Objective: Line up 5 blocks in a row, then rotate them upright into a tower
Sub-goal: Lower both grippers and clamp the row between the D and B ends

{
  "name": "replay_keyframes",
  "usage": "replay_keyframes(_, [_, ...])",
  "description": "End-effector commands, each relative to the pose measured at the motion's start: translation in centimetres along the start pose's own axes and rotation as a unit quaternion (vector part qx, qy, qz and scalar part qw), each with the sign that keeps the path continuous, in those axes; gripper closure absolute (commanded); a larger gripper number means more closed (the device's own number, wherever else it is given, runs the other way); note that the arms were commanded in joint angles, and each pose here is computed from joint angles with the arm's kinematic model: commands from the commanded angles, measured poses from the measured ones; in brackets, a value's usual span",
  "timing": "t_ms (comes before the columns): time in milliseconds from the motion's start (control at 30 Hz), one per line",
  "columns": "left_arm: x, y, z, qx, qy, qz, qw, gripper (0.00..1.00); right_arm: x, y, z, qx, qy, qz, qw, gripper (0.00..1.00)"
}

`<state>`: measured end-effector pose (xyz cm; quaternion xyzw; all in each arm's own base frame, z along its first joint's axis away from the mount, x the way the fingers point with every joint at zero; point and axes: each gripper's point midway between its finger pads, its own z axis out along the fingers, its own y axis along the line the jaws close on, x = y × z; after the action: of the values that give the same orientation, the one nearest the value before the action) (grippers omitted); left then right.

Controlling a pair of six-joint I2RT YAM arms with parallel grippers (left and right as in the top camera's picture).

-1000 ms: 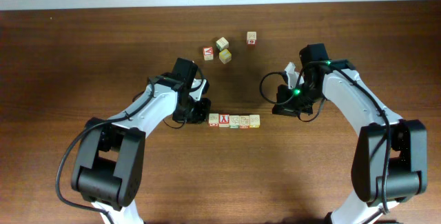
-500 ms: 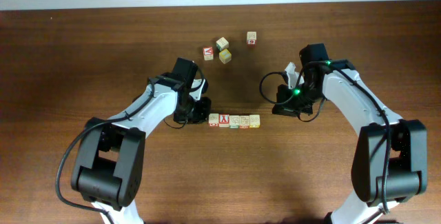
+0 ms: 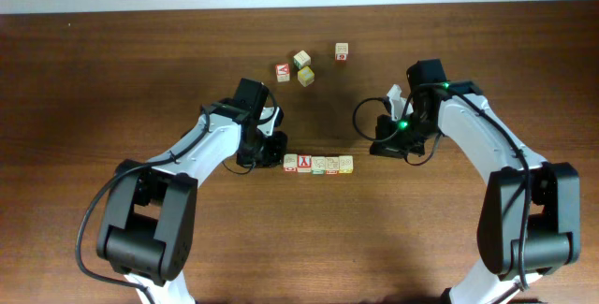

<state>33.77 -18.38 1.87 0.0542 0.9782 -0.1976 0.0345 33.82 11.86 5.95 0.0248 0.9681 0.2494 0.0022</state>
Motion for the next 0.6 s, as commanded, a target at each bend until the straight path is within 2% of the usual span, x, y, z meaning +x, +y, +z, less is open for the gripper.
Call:
replay_keyframes(0, [0.2,-0.3,0.1,0.009,0.002,-0.006,1.0,1.0,1.1,-0.7,1.3,0.006,0.017,0.006,1.0,0.96])
replay_keyframes(433, [0.1,-0.3,0.1,0.009,0.001,-0.006,1.0,1.0,1.3,0.6,3.9,0.0,0.006,-0.038,0.999,0.96])
replay_keyframes(567, [0.1,-0.3,0.1,0.009,0.001,-0.006,1.0,1.0,1.7,0.0,5.2,0.006,0.023,-0.032,0.999,0.96])
